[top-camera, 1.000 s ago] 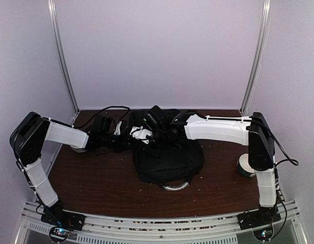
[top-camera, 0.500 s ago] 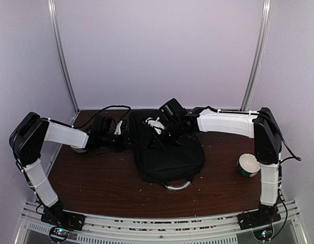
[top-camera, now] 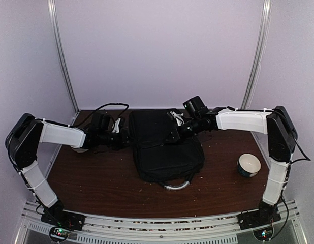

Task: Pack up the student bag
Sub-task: Zip the student bag into the second largest pocket of the bag.

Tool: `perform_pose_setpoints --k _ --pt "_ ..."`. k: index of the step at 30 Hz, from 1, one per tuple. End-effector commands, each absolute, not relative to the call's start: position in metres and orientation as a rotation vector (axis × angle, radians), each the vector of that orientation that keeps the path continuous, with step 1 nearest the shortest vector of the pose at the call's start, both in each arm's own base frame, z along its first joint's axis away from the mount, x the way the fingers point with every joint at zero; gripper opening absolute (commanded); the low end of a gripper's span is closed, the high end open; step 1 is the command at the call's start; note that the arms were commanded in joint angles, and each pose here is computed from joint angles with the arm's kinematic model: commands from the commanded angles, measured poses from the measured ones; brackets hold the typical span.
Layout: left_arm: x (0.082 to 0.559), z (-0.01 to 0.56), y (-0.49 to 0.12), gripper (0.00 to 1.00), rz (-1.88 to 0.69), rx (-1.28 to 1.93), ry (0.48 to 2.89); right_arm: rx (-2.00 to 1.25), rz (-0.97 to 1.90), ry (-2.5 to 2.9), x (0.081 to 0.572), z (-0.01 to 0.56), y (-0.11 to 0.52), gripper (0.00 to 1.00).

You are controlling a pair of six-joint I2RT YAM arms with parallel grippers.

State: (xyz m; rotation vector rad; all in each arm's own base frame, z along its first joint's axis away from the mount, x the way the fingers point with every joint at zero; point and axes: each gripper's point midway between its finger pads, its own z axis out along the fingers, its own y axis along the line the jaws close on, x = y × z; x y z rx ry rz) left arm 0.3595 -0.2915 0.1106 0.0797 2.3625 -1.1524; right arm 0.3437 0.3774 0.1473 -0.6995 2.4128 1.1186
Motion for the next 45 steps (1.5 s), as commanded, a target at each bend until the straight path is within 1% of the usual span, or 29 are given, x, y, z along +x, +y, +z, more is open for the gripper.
perform_pose_setpoints --k 1,10,28,37,45 --pt "0.377 0.123 -0.282 0.00 -1.085 0.072 2.310 -0.575 1.116 2.372 0.363 0.166 0.353 0.00" --pt "0.381 0.117 -0.277 0.00 -1.059 0.059 2.326 -0.489 1.064 2.408 0.380 0.156 0.309 0.00" --pt "0.388 0.108 -0.276 0.00 -1.037 0.069 2.355 -0.359 0.895 2.480 0.391 0.130 0.235 0.00" --pt "0.388 0.107 -0.275 0.00 -1.033 0.069 2.359 -0.311 0.824 2.501 0.396 0.122 0.218 0.00" --pt "0.388 0.108 -0.276 0.00 -1.036 0.070 2.358 -0.292 0.829 2.508 0.398 0.118 0.215 0.00"
